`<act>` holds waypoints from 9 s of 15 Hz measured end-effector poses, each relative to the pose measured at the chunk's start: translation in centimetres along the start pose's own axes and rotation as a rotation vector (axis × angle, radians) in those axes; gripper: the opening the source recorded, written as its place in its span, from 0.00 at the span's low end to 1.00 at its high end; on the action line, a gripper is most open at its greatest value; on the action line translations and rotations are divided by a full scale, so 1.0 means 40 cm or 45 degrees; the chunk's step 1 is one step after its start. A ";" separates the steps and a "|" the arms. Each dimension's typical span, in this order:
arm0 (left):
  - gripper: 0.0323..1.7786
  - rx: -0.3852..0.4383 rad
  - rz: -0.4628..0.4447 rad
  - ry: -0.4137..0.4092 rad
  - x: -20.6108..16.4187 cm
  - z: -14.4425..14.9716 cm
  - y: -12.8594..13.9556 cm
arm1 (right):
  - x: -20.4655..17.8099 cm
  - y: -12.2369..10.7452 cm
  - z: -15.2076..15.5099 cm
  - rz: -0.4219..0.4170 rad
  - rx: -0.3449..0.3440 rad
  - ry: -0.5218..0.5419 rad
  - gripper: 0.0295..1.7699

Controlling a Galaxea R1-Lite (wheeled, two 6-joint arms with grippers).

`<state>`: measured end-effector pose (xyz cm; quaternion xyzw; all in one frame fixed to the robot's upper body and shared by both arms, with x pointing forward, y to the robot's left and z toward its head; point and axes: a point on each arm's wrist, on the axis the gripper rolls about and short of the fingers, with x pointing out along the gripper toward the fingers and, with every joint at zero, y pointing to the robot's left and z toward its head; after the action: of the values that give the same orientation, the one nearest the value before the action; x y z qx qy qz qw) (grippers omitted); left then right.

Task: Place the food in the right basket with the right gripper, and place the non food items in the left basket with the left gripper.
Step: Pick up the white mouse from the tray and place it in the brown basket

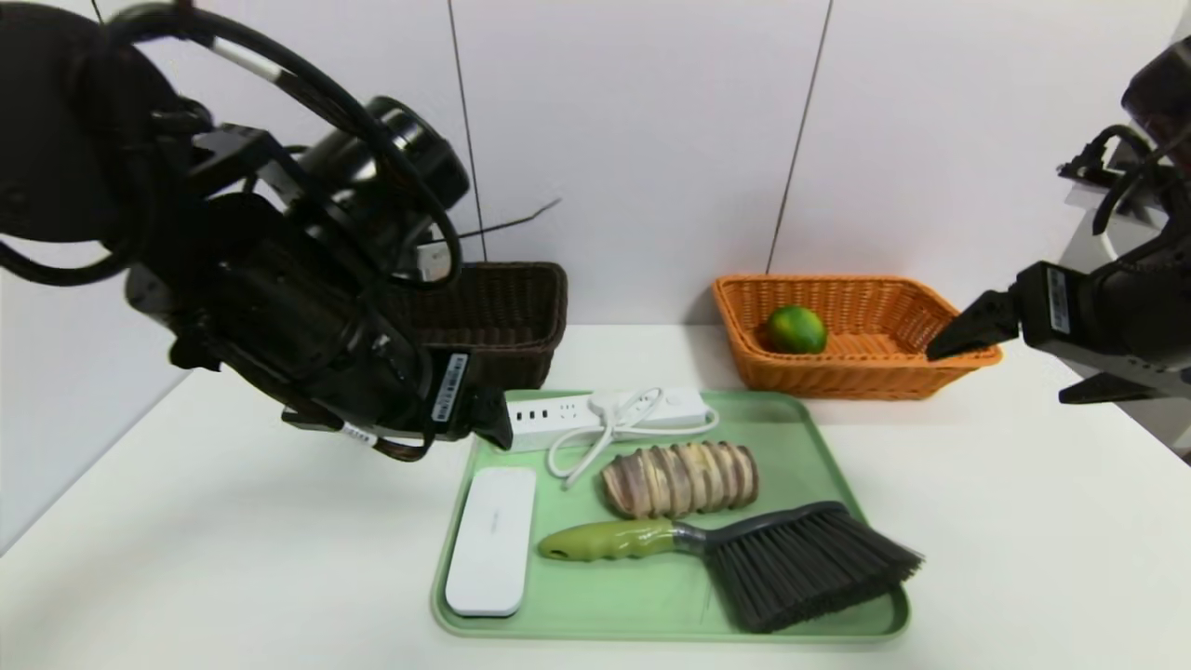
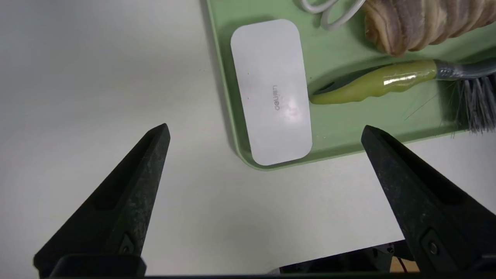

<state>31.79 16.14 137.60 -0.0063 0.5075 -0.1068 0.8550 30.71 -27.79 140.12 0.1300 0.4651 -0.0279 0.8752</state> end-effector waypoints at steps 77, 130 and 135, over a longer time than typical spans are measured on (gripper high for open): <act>0.54 -0.214 0.153 0.341 0.288 0.023 -0.109 | 0.009 -0.008 -0.073 -0.081 -0.123 0.064 0.97; 0.71 -0.409 0.262 -0.567 0.363 0.377 0.381 | 0.042 0.012 -0.047 -0.027 -0.141 -0.057 0.97; 0.83 -0.389 0.256 -0.628 0.312 0.383 0.376 | 0.044 0.013 -0.048 -0.027 -0.139 -0.054 0.97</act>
<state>53.52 26.98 132.43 -0.1102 0.2930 0.0606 0.9478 30.25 -26.69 137.77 0.0766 0.4486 -0.0147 0.8903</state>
